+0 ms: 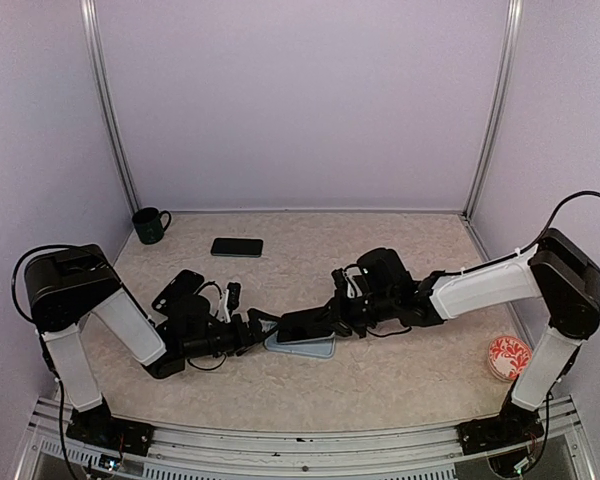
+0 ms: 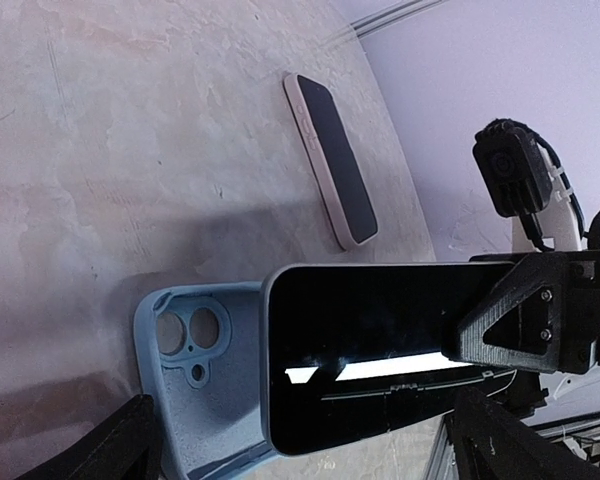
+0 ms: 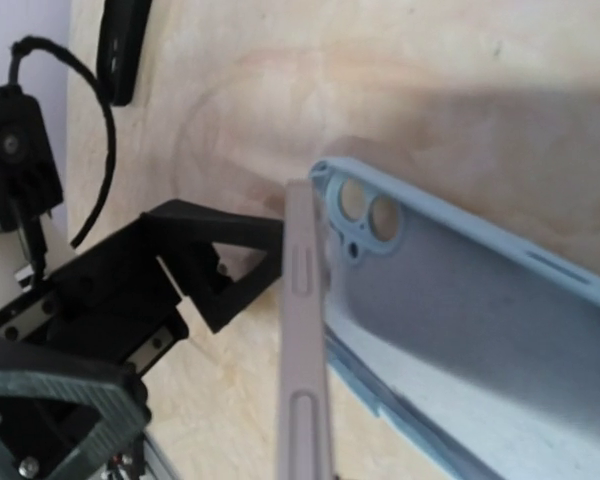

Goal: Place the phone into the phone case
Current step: Install the phone on the phone case.

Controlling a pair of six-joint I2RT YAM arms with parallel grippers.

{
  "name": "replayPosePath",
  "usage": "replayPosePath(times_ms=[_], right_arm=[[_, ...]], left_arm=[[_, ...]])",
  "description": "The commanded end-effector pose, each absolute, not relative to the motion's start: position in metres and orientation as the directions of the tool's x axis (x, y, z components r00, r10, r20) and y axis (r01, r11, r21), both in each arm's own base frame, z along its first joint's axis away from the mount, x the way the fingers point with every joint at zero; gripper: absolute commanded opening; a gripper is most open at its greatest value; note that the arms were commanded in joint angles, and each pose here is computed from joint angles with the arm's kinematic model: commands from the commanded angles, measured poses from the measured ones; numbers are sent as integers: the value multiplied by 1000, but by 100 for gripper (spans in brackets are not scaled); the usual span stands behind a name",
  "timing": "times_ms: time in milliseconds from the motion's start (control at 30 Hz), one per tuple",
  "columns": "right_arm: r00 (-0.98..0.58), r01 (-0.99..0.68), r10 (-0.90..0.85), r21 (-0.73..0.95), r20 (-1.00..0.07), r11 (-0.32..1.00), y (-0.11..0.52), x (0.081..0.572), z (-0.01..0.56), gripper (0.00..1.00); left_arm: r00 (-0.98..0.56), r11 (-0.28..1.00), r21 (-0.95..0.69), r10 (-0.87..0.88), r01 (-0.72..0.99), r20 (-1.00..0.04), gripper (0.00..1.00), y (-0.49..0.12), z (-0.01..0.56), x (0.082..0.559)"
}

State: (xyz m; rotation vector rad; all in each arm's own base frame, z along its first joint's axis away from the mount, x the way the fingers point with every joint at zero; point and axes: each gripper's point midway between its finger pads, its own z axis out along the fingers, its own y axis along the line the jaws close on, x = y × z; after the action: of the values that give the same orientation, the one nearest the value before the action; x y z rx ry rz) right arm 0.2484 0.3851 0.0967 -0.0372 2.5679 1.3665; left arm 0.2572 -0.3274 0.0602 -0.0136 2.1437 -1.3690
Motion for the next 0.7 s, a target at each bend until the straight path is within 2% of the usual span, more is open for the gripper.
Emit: replayPosePath(times_ms=[0,667], right_arm=[[-973,-159,73,865,-219,476,402,256,118,0],[-982,-120,71,873,-174,472,401,266,99,0]], left_arm=[[-820,458,-833,-315,309,-478,99,-327,67,253],[-818,453,-834,-316,316,-481,99,-326,69,252]])
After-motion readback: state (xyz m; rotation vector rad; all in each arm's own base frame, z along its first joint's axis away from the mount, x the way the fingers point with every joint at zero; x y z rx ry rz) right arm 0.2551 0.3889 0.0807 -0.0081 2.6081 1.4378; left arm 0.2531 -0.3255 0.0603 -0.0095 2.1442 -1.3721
